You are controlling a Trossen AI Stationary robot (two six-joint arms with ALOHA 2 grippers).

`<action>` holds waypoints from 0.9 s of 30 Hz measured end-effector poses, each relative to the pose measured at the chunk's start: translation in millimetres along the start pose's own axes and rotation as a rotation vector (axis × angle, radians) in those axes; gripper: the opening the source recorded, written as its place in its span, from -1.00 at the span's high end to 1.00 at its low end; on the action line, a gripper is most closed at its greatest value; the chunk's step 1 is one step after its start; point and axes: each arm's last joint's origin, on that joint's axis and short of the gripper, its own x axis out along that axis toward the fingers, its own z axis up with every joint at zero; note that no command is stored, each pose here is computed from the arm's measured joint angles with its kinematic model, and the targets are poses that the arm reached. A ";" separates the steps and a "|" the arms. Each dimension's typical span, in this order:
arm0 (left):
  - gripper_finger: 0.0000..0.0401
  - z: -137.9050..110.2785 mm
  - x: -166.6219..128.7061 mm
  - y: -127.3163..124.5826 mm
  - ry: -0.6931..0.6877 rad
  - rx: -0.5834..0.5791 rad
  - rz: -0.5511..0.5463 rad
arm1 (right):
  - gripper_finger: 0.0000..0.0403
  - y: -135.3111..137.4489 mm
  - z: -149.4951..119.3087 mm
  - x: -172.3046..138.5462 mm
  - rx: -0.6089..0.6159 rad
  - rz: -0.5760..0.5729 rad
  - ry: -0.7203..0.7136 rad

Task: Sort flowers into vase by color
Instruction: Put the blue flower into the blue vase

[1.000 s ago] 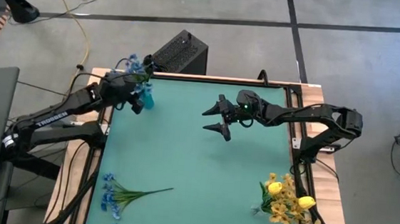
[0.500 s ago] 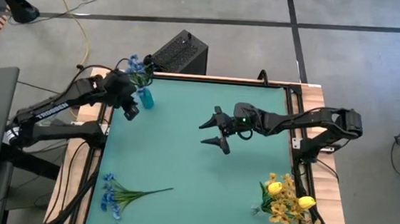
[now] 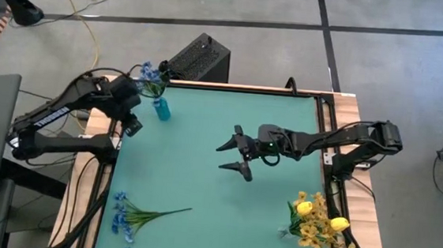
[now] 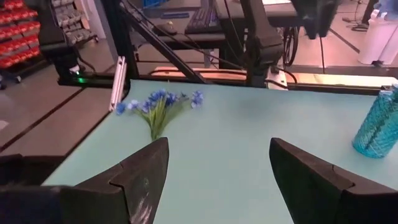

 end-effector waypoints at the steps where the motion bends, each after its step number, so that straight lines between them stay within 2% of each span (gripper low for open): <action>1: 0.37 -2.4 -2.5 -1.6 -0.003 0.010 -0.029 | -0.52 -0.2 2.1 0.2 0.008 0.000 -0.004; 5: 0.37 -11.4 -8.8 -8.9 -0.024 0.054 -0.139 | -0.52 -7.1 -0.2 17.6 0.058 -0.002 0.020; 9: 0.37 -16.9 -15.8 -18.7 -0.090 0.125 -0.242 | -0.52 -11.6 -13.8 55.8 0.090 0.022 0.123; 16: 0.37 -19.0 -21.3 -41.6 -0.159 0.255 -0.370 | -0.52 4.0 -33.3 123.8 0.036 0.071 0.209; 27: 0.37 -15.9 -14.6 -63.5 -0.196 0.463 -0.281 | -0.52 39.0 -71.0 201.2 -0.031 0.171 0.237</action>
